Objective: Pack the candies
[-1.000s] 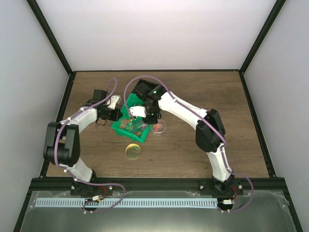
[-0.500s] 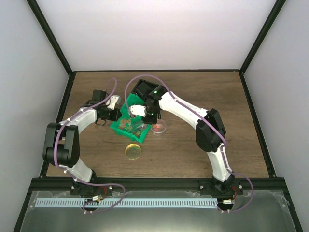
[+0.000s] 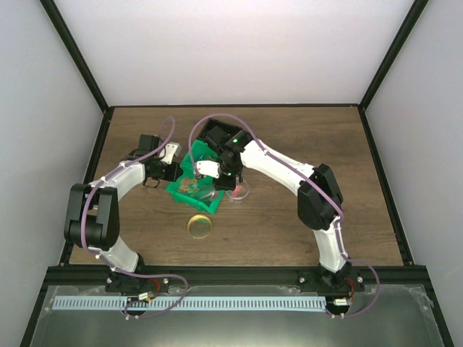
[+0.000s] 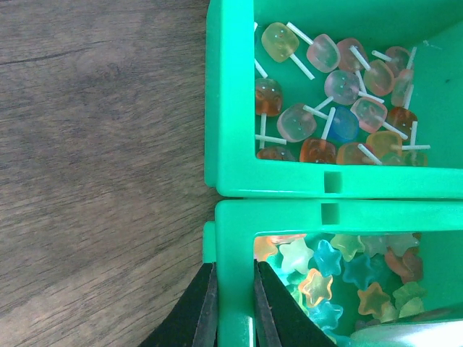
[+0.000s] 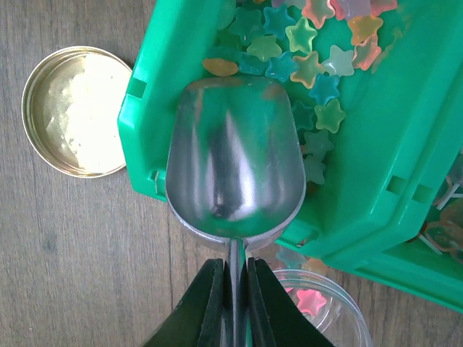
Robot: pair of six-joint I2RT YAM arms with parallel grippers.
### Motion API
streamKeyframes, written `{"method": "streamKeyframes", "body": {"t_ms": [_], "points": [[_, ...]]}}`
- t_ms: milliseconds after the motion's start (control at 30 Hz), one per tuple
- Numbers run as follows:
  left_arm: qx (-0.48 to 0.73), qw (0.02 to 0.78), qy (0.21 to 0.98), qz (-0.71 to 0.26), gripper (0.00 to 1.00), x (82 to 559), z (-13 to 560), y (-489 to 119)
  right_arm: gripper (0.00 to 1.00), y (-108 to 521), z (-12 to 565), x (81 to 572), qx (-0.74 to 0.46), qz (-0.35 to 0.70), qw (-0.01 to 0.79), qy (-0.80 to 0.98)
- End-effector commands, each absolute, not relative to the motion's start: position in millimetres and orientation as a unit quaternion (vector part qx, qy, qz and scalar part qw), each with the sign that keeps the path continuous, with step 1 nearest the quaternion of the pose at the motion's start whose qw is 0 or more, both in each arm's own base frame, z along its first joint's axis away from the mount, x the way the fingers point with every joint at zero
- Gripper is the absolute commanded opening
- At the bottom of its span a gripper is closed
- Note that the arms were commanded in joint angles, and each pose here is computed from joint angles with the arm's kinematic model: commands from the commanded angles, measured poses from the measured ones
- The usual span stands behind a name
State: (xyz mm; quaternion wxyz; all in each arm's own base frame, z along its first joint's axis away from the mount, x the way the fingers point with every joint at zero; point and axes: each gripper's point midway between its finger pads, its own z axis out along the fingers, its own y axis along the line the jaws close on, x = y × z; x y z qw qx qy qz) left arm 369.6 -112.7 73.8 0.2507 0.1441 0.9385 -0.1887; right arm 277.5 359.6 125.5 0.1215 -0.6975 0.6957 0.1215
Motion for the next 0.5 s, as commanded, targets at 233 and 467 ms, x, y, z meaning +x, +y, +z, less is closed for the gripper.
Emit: {"method": "streamKeyframes", "body": {"t_ms": [233,467], "points": [[0.14,0.239,0.94,-0.198,0.04,363.3,68.8,-116.1,0.01,379.8,97.4,276.2,-0.685,0.147,0.102,0.707],[0.14,0.238,0.94,-0.202,0.04,363.2,66.8,-117.5,0.01,397.6,84.3,275.0,-0.67,0.169,0.114,0.714]]}}
